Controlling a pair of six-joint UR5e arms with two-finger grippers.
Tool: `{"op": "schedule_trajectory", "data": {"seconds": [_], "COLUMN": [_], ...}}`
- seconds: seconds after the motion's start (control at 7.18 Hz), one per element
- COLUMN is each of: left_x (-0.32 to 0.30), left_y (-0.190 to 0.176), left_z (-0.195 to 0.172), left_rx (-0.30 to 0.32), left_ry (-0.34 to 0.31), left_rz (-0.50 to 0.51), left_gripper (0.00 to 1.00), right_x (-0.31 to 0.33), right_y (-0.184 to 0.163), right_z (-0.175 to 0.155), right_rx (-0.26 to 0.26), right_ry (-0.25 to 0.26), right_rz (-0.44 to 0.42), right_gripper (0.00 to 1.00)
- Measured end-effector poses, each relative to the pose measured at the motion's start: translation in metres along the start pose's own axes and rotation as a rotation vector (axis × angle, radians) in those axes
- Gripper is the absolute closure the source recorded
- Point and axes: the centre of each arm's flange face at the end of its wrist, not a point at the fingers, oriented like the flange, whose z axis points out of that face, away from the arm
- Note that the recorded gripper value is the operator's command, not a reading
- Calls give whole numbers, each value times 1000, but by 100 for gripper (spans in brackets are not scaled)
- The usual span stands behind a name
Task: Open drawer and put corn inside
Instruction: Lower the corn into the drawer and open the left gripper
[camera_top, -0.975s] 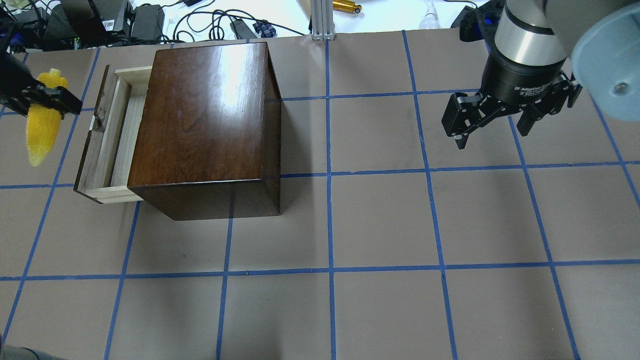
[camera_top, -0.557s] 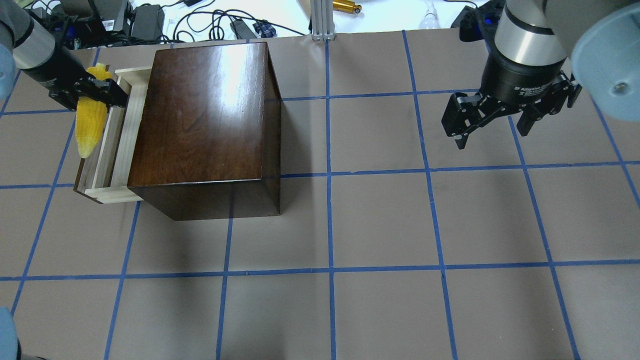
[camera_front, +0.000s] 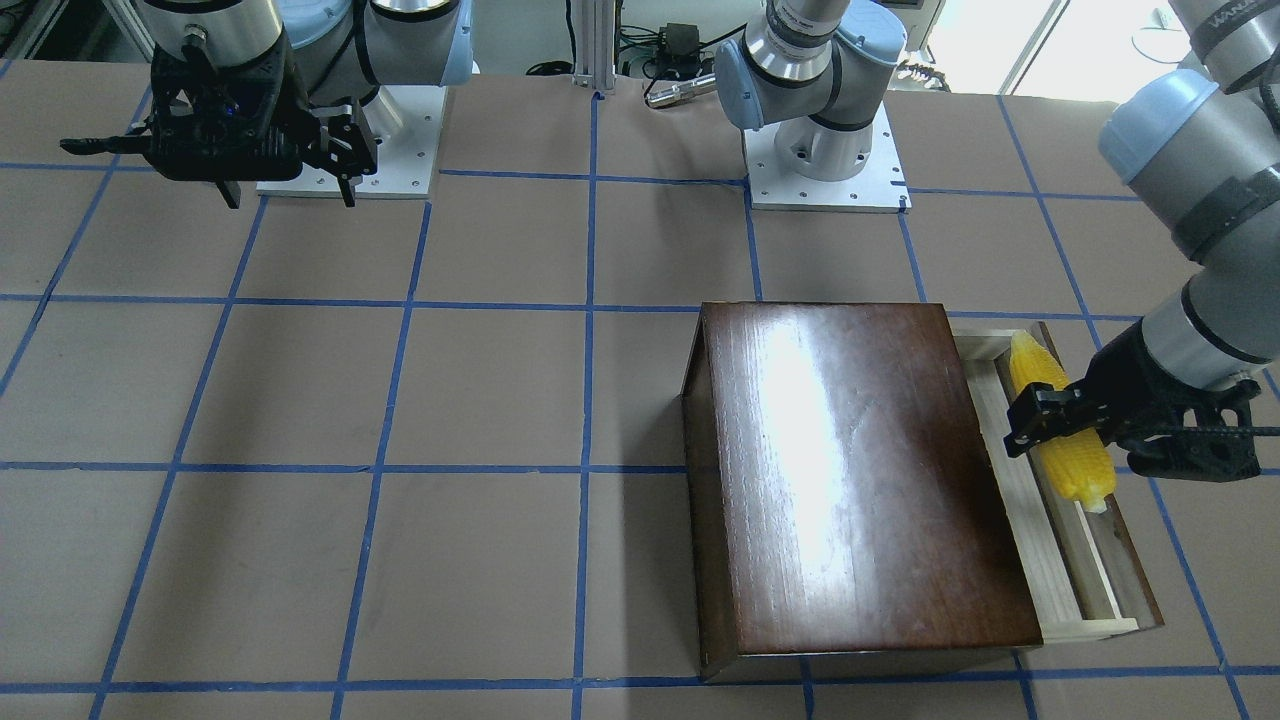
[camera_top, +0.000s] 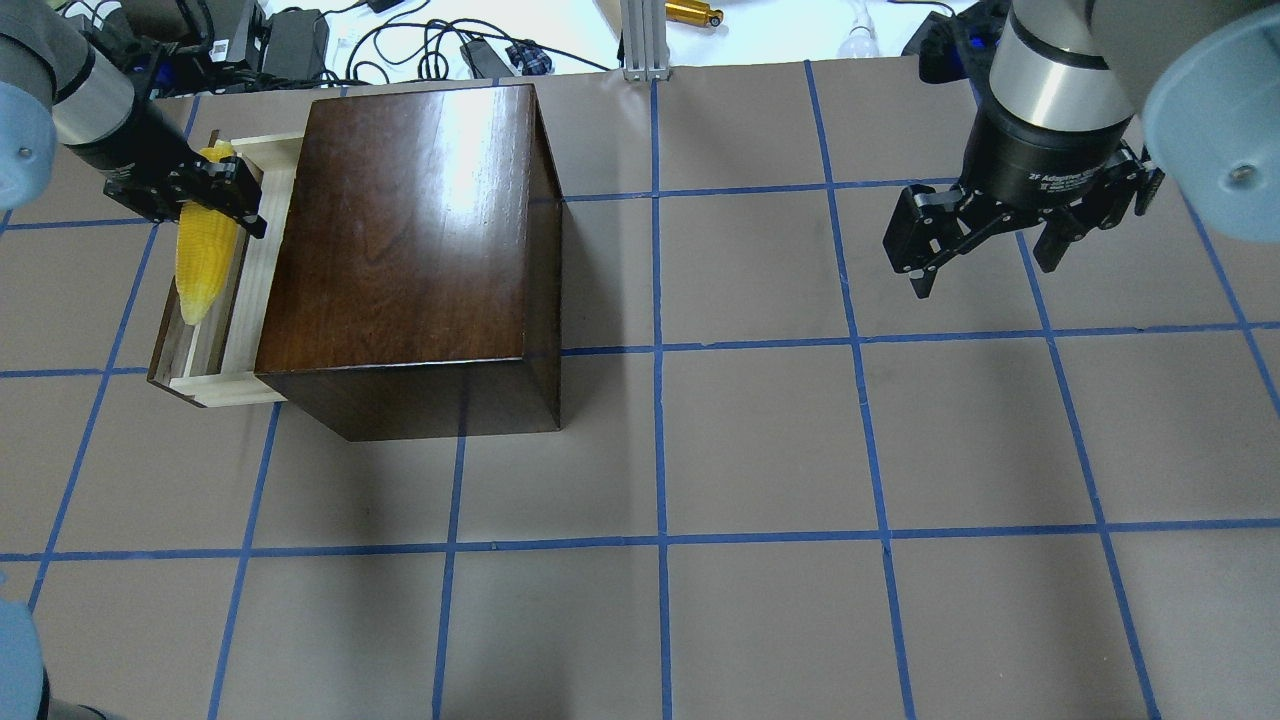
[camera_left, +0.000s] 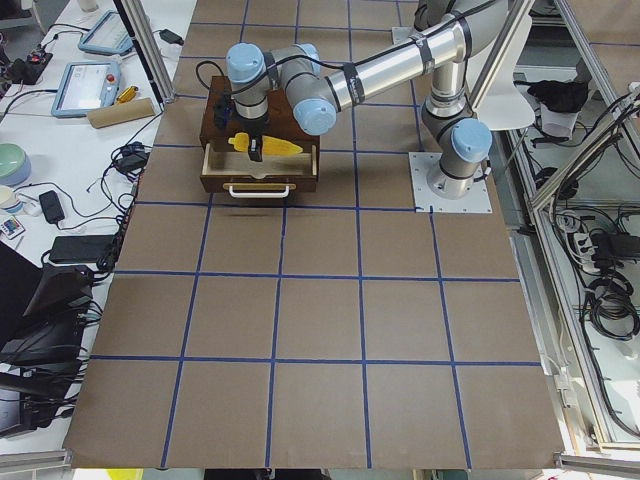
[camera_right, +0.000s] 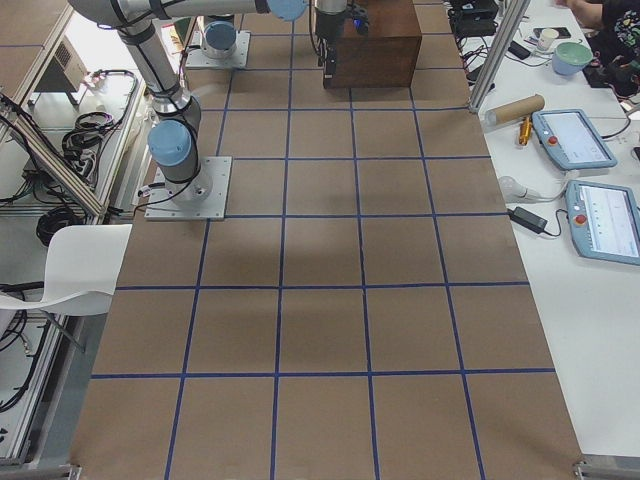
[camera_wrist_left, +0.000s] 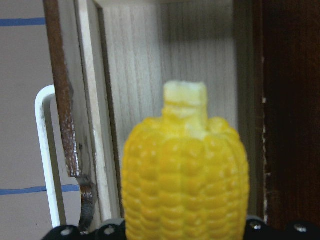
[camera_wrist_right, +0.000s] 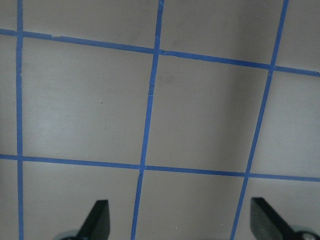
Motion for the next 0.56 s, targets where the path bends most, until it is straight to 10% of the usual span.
{"op": "schedule_trajectory", "data": {"seconds": [0.56], "left_x": [2], "left_y": [0], "left_z": [-5], "left_rx": [8], "left_ry": [-4], "left_rz": [3], "left_gripper": [0], "right_x": [0], "right_y": [0], "right_z": [0], "right_rx": [0], "right_ry": [0], "right_rz": [0], "right_gripper": [0]}}
